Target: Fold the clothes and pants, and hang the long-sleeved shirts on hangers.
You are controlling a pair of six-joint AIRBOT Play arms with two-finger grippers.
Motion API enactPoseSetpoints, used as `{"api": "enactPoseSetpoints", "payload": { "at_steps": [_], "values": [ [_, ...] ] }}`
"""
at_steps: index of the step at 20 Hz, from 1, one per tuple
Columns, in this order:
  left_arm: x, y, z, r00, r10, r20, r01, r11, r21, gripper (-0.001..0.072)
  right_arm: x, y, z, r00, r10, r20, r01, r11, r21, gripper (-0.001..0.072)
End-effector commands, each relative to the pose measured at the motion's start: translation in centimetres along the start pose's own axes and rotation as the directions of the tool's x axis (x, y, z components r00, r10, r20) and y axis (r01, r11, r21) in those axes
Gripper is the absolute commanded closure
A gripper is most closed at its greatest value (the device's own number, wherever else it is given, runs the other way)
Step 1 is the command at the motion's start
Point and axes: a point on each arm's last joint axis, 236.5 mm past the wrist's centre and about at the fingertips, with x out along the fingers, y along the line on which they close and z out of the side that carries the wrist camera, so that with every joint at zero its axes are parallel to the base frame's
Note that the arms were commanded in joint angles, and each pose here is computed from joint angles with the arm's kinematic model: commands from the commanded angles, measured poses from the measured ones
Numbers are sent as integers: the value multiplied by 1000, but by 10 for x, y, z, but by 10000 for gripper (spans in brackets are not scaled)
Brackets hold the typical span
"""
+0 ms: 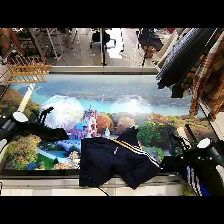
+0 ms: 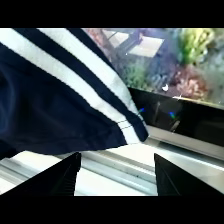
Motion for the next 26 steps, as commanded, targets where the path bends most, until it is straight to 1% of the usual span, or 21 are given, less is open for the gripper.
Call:
{"api": "enactPoseSetpoints", "payload": {
  "at_steps": [1,3,5,6,7,11,12,13,14,15,16,17,18,20,22,24,25,26],
  "values": [
    [19,7,3,1000,-17,21,17,1000,0,60,3,-9,8,999,-7,47,6,1000,4,174],
    [34,1,1,998,-61,-8,61,998,-1,60,7,-10,9,999,3,35,-4,1000,9,175],
    [56,-17,0,991,-131,-38,132,991,19,60,12,-3,11,998,56,31,-56,998,2,175],
    [68,-25,1,986,-158,-47,159,987,8,60,14,3,15,995,87,41,-87,996,-1,176],
    [80,-30,2,985,-166,-52,167,986,8,61,16,5,19,993,108,49,-109,994,10,192],
    [120,-46,-9,977,-179,-118,183,983,19,65,27,2,17,991,137,13,-137,989,51,211],
    [127,-51,-12,975,-183,-128,189,981,37,71,29,2,16,990,142,5,-142,988,56,302],
    [131,-54,-9,977,-177,-116,183,982,50,71,32,0,15,989,147,-4,-146,987,64,335],
    [135,-57,-3,982,-167,-89,172,983,61,114,34,0,14,988,154,-14,-153,986,72,337],
    [137,-61,4,983,-171,-60,174,983,56,298,36,2,13,985,171,-26,-168,982,81,394],
    [139,-65,9,983,-180,-37,182,982,52,498,37,5,11,981,190,-38,-186,979,83,495],
    [138,-71,12,979,-202,-23,203,978,46,683,37,7,11,979,199,-38,-196,979,63,661],
    [136,-79,14,973,-231,-16,232,972,38,702,36,9,11,978,206,-38,-204,978,53,698],
    [123,-87,13,965,-260,-23,261,964,52,704,27,14,11,977,211,-38,-210,978,10,700],
    [89,-98,23,956,-293,4,291,951,101,705,-2,20,29,984,174,31,-172,983,-64,701],
    [37,-118,41,943,-326,70,308,932,190,705,-53,34,50,983,101,153,-72,981,-181,701],
    [2,-134,49,932,-344,112,308,916,256,705,-87,45,60,969,56,240,5,970,-245,701],
    [-33,-151,55,919,-362,158,298,898,324,706,-126,58,69,937,0,349,111,948,-297,701]
  ]
}}
